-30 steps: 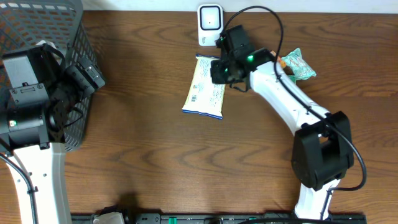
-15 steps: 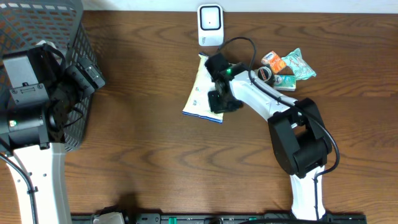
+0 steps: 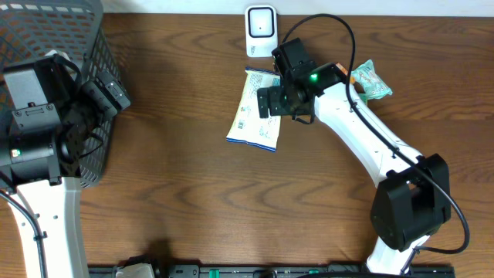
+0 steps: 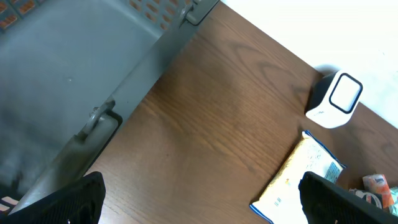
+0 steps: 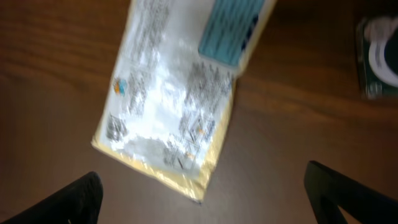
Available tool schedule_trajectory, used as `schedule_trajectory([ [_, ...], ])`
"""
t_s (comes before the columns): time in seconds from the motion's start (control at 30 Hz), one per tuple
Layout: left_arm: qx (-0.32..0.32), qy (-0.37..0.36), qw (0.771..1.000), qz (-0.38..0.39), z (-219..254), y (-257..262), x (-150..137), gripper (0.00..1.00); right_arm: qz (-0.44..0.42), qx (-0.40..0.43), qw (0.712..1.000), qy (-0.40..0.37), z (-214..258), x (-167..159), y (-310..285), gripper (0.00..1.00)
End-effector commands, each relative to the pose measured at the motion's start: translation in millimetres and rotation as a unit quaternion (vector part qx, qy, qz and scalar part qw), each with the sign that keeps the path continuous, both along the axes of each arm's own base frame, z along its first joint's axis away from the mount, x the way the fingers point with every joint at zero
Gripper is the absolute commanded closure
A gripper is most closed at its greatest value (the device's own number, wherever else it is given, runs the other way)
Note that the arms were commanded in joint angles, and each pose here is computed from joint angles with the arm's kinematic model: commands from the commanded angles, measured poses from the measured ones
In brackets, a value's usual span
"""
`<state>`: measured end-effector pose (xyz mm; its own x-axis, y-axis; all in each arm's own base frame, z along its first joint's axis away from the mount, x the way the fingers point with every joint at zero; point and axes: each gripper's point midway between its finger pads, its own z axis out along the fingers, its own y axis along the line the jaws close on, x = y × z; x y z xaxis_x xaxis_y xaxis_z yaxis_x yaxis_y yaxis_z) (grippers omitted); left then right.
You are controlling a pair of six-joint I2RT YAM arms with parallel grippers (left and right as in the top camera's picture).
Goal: Scan the item barcode
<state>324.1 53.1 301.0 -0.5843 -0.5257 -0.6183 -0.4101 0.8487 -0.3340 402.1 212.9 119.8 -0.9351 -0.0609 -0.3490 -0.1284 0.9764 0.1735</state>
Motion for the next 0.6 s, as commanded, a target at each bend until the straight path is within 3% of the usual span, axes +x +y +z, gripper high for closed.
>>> schedule_trajectory([
  [0.0,0.008,0.002,1.0,0.001,-0.2,3.0,-0.8,0.02,-0.018,0.001,1.0,-0.01,2.2,11.3,-11.4,0.01],
  [0.47,0.008,0.002,1.0,0.001,-0.2,3.0,-0.8,0.02,-0.014,0.008,1.0,-0.016,4.1,14.0,-7.3,0.01],
  [0.57,0.008,0.002,1.0,0.001,-0.2,3.0,-0.8,0.02,0.044,-0.014,0.998,-0.043,4.3,20.2,-6.3,0.01],
])
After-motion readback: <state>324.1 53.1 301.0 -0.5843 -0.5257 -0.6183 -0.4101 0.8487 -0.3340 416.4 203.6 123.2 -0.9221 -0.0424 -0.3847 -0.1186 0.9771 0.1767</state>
